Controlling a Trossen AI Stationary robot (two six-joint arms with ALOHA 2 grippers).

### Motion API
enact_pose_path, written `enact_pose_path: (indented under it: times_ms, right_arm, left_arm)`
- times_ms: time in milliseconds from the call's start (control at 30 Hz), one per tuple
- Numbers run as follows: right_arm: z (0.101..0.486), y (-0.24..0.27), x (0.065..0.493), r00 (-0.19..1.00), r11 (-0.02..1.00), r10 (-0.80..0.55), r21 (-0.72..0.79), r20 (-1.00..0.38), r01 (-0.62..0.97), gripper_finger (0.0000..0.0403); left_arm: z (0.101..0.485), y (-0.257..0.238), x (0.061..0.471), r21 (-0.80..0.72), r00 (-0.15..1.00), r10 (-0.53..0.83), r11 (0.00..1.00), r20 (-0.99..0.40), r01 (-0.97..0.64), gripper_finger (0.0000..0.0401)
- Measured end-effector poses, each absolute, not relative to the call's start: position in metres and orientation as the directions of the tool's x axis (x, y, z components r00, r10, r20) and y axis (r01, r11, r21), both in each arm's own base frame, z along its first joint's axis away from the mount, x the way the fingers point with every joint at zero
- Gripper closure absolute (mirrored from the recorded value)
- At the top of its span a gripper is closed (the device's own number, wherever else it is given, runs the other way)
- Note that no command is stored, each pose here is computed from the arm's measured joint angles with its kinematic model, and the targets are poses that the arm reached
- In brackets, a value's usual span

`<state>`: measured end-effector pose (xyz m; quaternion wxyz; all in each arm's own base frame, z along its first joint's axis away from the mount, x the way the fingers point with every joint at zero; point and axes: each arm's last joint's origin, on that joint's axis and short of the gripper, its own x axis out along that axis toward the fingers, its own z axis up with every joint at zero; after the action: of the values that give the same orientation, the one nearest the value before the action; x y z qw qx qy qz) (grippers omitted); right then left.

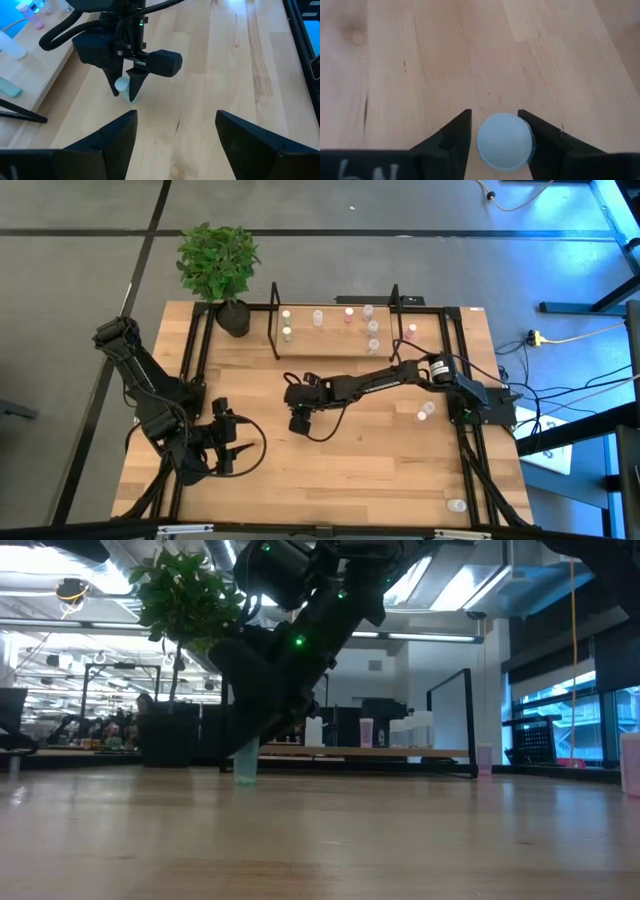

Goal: Pick and place medicine bottles onto shelf by color
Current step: Put the blue medicine bottle on the shelf aligned with the other blue medicine bottle

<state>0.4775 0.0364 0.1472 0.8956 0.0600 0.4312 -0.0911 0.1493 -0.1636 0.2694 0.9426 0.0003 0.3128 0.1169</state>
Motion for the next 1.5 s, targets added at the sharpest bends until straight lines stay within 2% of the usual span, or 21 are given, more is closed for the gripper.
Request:
enact_pose_path:
  times_ms: [333,533,1000,1267,1500]
  right_arm:
    - [0.148,0.035,0.478,0.612,0.976,-0.113,0.026,-0.783,0.214,0.0182]
    - [0.163,0.034,0.483,0.611,0.981,-0.115,0.009,-0.783,0.196,0.0178]
    - [0.225,0.035,0.488,0.563,0.985,-0.120,-0.025,-0.818,0.173,0.0178]
    - [0.269,0.052,0.472,0.563,0.928,-0.371,-0.274,-0.739,0.252,0.0178]
    - [0.308,0.076,0.438,0.552,0.885,-0.464,-0.342,-0.693,0.315,0.0178]
  left_arm:
    - [0.269,-0.164,0.149,0.074,0.777,0.221,0.973,-0.590,-0.220,0.0138]
    - [0.269,-0.164,0.149,0.074,0.777,0.221,0.973,-0.590,-0.220,0.0138]
    - [0.269,-0.164,0.149,0.074,0.777,0.221,0.973,-0.590,-0.220,0.0138]
    - [0.269,-0.162,0.149,0.097,0.788,0.254,0.966,-0.561,-0.242,0.0138]
    - [0.241,-0.149,0.156,0.155,0.772,0.353,0.934,-0.528,-0.322,0.0138]
